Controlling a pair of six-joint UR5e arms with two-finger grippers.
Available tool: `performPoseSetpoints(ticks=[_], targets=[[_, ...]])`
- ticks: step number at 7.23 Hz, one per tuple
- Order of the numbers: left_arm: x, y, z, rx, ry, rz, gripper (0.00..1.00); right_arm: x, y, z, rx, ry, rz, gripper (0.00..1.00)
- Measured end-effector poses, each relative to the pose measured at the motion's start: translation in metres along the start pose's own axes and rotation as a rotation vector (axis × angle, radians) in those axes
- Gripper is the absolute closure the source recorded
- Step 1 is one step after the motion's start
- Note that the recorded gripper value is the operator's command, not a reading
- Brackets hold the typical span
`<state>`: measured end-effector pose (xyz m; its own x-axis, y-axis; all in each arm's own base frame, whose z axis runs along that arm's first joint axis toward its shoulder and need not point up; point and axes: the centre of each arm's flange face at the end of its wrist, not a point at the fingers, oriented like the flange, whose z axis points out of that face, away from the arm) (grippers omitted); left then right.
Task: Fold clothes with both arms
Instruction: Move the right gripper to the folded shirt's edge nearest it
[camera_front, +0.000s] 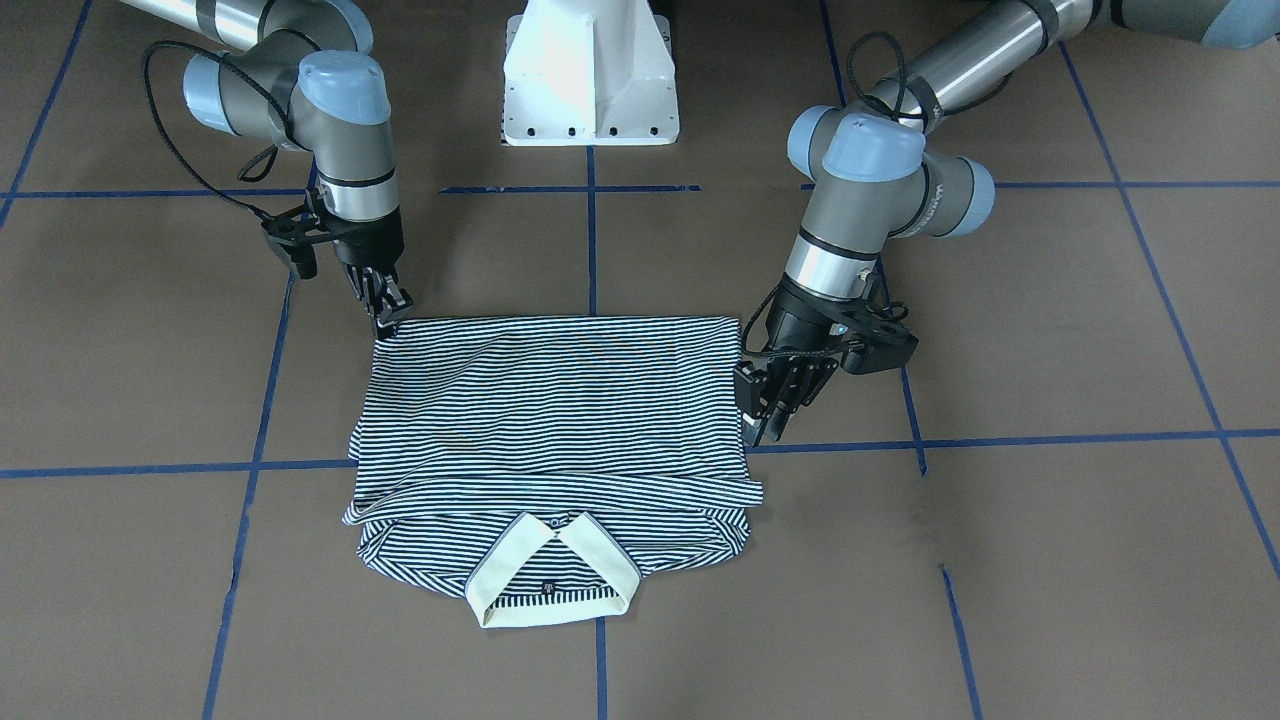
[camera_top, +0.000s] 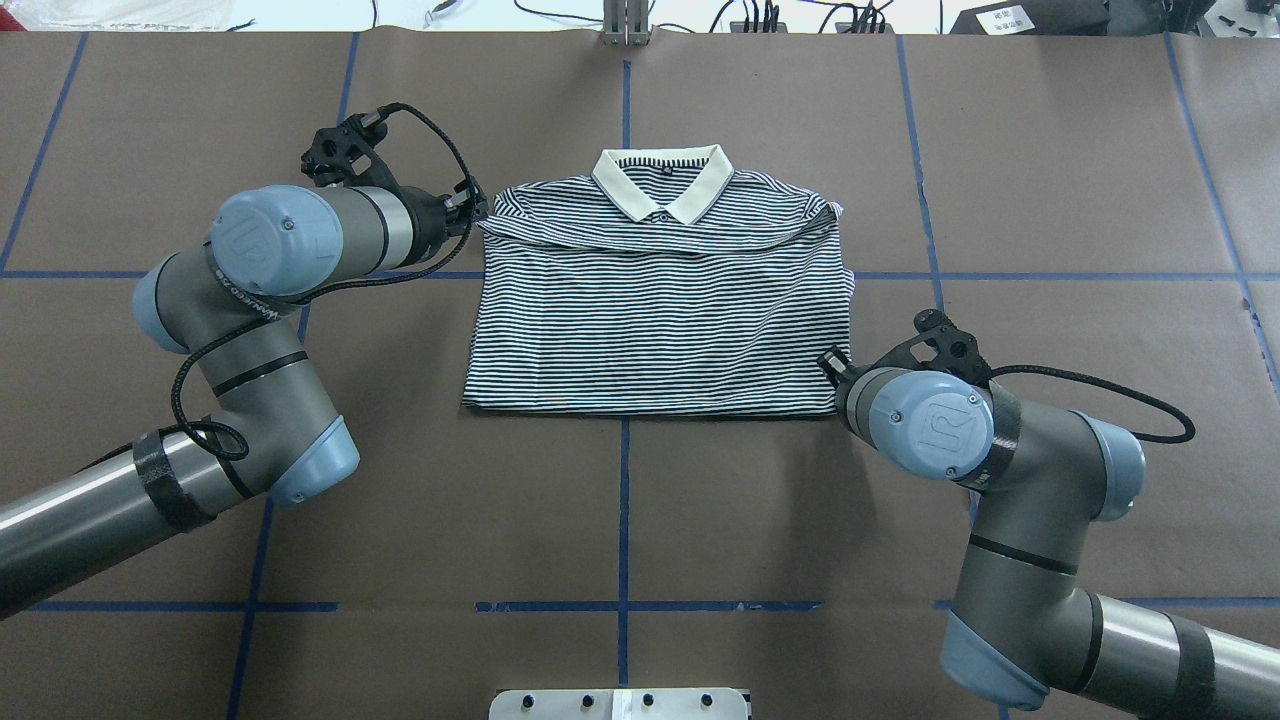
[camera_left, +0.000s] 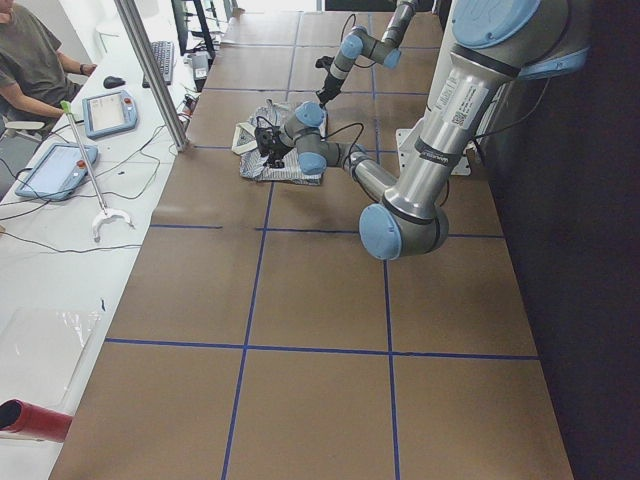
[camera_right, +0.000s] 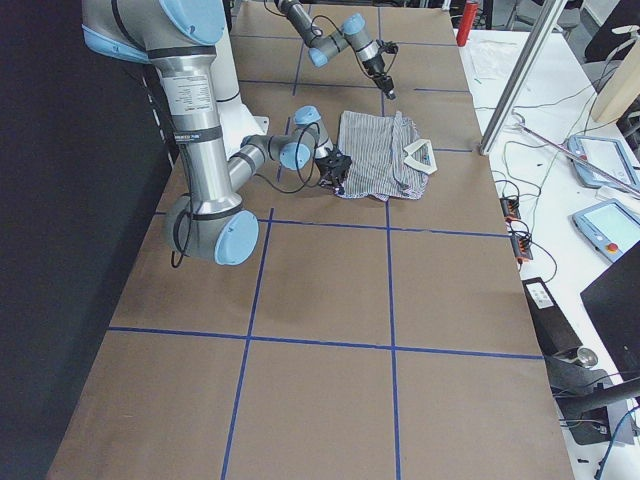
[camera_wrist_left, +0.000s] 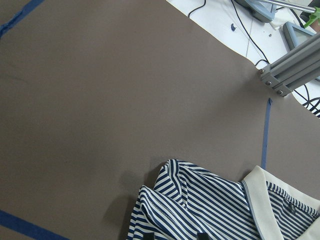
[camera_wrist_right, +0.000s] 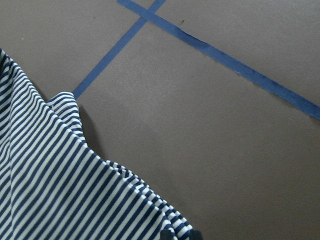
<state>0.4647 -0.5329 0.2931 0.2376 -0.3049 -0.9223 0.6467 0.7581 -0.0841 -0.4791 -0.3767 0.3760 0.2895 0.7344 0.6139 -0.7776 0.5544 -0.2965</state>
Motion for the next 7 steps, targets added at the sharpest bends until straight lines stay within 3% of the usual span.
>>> performPoseSetpoints(ticks=[2, 4, 5, 6, 7], targets=[[0.005, 0.003, -0.002, -0.005, 0.009, -0.023, 0.61, 0.002, 0.005, -0.026, -0.031, -0.021, -0.004, 1.00], [0.014, 0.026, -0.009, -0.039, 0.049, -0.042, 0.61, 0.039, 0.043, -0.088, -0.114, 0.003, -0.082, 1.00], [0.020, 0.034, -0.016, -0.056, 0.081, -0.039, 0.53, 0.066, 0.073, -0.127, -0.169, 0.045, -0.145, 1.00], [0.025, 0.039, -0.025, -0.077, 0.115, -0.036, 0.36, 0.096, 0.106, -0.155, -0.208, 0.110, -0.203, 1.00], [0.029, 0.043, -0.032, -0.109, 0.140, -0.034, 0.23, 0.126, 0.136, -0.171, -0.236, 0.173, -0.254, 0.04]])
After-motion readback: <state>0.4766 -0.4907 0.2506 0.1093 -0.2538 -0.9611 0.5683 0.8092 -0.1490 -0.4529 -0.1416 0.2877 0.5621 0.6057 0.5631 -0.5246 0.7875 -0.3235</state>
